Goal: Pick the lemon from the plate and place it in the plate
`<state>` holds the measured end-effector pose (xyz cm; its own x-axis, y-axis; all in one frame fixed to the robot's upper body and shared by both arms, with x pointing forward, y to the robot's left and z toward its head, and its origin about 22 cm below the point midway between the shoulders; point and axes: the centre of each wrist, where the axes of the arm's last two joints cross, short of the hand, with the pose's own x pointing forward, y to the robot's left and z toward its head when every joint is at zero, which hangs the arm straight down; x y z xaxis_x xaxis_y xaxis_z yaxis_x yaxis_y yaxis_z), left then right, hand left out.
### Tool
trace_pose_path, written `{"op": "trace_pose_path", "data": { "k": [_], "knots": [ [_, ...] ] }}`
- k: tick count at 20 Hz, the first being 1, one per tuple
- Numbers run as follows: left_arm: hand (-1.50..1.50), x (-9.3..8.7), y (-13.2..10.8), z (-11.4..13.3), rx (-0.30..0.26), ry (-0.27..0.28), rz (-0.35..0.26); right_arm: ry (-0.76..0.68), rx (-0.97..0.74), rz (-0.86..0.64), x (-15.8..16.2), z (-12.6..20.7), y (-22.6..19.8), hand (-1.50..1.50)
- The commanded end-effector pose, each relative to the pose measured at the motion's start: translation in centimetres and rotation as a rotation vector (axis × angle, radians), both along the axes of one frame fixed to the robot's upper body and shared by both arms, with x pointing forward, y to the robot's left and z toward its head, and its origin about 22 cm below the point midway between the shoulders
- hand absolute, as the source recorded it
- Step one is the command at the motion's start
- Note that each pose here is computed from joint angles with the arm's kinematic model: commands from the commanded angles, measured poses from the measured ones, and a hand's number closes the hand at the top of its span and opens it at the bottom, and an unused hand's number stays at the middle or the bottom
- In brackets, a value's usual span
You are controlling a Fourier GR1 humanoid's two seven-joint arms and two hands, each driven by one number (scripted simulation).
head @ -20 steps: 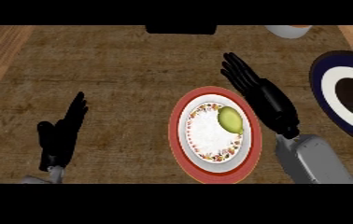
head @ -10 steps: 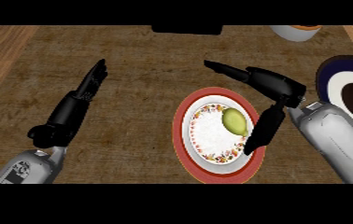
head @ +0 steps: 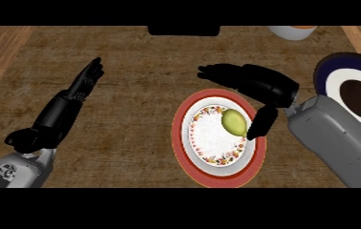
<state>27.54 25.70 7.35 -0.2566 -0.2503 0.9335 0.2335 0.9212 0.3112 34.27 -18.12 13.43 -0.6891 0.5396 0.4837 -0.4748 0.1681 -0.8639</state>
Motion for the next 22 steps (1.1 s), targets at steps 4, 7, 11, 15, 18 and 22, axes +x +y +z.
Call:
{"op": "trace_pose_path", "data": {
  "k": [4, 7, 11, 15, 18, 22],
  "knots": [
    [0.0, 0.1, 1.6, 0.1, 0.013, -0.005, 0.02, 0.131, -0.193, -0.031, -1.0, 0.9, 1.0, -1.5],
    [0.0, -0.4, 1.3, -0.4, -0.004, -0.002, 0.0, 0.173, -0.29, -0.003, -0.5, 2.2, 2.5, -1.5],
    [0.0, -0.8, 1.3, -0.6, 0.011, 0.001, 0.02, 0.204, -0.39, -0.041, -0.3, 3.8, 0.3, -1.5],
    [0.0, 0.3, 0.3, 1.5, 0.0, 0.007, 0.002, 0.163, -0.413, -0.107, 0.5, 5.3, 0.2, -1.5],
    [0.0, 0.5, -0.2, 0.1, -0.005, -0.007, 0.009, 0.2, -0.412, -0.129, 3.1, 5.6, 0.3, -1.5],
    [0.0, -0.2, 0.2, 0.4, -0.005, -0.001, -0.006, 0.233, -0.385, -0.15, 4.2, 5.1, 2.1, -1.5]
  ]
}}
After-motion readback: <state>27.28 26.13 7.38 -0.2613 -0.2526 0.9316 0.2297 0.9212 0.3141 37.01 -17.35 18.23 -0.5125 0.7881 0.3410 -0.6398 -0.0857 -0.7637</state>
